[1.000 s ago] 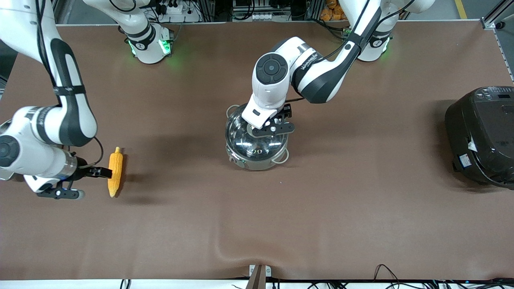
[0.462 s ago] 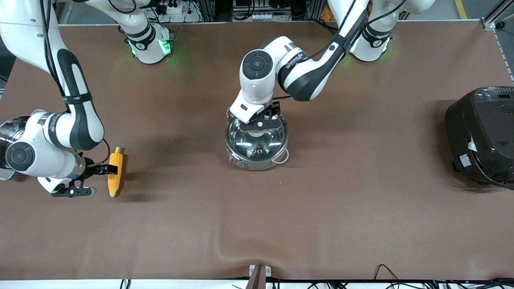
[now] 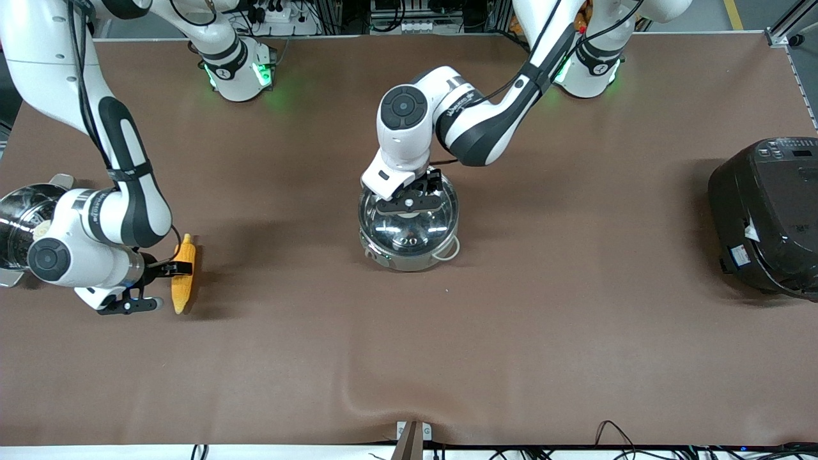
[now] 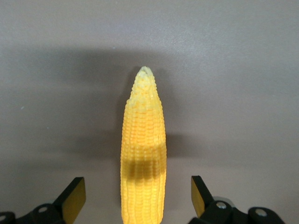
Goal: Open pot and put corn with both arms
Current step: 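Close the right gripper on the yellow corn cob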
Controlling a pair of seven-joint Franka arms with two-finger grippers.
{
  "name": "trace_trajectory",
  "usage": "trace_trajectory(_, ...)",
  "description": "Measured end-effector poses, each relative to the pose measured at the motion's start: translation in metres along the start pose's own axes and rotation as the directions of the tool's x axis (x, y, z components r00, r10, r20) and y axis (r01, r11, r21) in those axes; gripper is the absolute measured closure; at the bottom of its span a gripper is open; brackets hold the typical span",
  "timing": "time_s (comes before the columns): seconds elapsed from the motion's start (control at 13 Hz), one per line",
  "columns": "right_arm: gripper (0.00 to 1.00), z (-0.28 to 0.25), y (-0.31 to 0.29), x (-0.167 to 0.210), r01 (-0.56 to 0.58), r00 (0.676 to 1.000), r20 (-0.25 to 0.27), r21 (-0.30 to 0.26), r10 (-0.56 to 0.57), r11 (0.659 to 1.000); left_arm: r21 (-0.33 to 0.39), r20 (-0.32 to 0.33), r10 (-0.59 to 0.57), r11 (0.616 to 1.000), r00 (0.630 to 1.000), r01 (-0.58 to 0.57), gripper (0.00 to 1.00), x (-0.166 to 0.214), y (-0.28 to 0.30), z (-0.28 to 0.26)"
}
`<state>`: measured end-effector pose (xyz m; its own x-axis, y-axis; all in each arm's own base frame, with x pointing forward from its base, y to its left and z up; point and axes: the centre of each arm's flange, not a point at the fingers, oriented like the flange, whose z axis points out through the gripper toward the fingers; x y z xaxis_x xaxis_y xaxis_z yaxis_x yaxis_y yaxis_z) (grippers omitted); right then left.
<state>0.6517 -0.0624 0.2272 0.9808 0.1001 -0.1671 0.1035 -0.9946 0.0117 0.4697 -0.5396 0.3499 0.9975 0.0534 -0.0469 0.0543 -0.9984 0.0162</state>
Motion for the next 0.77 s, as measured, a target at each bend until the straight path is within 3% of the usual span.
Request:
trace_trajectory(0.54, 0.00, 0.032, 0.009, 0.002, 0.040, 0.999, 0.011, 0.000, -0.040, 0.999, 0.003, -0.002, 0.042, 0.999, 0.999, -0.042, 0.00, 0.001, 0.001, 0.004)
trace_trajectory(0.69, 0.17, 0.034, 0.008, 0.002, 0.042, 0.999, 0.013, 0.002, -0.042, 0.999, 0.002, -0.003, 0.044, 0.999, 0.999, -0.044, 0.00, 0.001, 0.001, 0.003)
trace_trajectory(0.77, 0.32, 0.034, 0.007, 0.002, 0.043, 0.999, 0.013, 0.002, -0.043, 0.999, 0.000, -0.005, 0.044, 0.999, 0.999, -0.044, 0.00, 0.001, 0.001, 0.003)
